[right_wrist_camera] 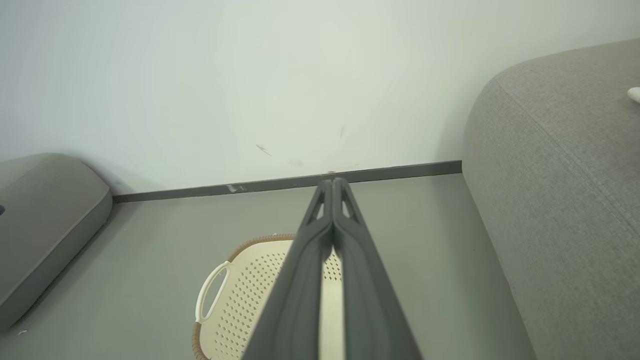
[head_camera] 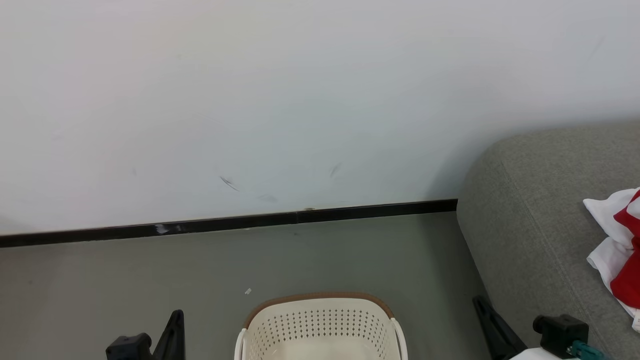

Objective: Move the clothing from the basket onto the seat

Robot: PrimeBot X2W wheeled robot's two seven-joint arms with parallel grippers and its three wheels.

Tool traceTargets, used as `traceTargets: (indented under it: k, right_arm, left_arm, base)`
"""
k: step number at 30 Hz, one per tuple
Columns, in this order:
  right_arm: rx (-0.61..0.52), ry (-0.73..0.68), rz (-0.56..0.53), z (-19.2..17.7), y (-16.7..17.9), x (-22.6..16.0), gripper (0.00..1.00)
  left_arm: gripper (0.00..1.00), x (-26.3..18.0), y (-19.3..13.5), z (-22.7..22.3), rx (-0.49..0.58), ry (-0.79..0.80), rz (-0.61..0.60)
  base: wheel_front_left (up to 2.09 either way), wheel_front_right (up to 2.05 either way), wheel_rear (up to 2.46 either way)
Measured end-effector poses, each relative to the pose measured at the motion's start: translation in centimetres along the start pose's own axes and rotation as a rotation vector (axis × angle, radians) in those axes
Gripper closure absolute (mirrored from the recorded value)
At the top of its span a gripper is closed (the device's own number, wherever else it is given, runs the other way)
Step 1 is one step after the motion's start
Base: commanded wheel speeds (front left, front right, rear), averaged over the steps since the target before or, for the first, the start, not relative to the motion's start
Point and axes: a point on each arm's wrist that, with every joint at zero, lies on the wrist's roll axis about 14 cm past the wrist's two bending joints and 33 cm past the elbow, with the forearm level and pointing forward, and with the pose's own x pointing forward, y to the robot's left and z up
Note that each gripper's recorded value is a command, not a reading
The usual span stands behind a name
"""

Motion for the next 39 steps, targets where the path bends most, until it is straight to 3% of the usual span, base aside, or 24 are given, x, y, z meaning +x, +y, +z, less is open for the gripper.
traceTargets:
  k: [10, 39]
  right_arm:
    - [0.199, -0.009, -0.054, 0.1, -1.1, 0.1, 1.00]
    - [0.614, 0.001, -0.155, -0.6, -3.9, 0.8, 1.00]
  left_arm:
    - [1.00, 0.3, 0.4, -0.7, -0.161, 0.058, 0.019]
    - [1.00, 1.3, 1.6, -1.3, -0.556, 0.138, 0.042]
  base:
    - [0.00, 0.00, 0.00]
    - [0.00, 0.00, 0.00]
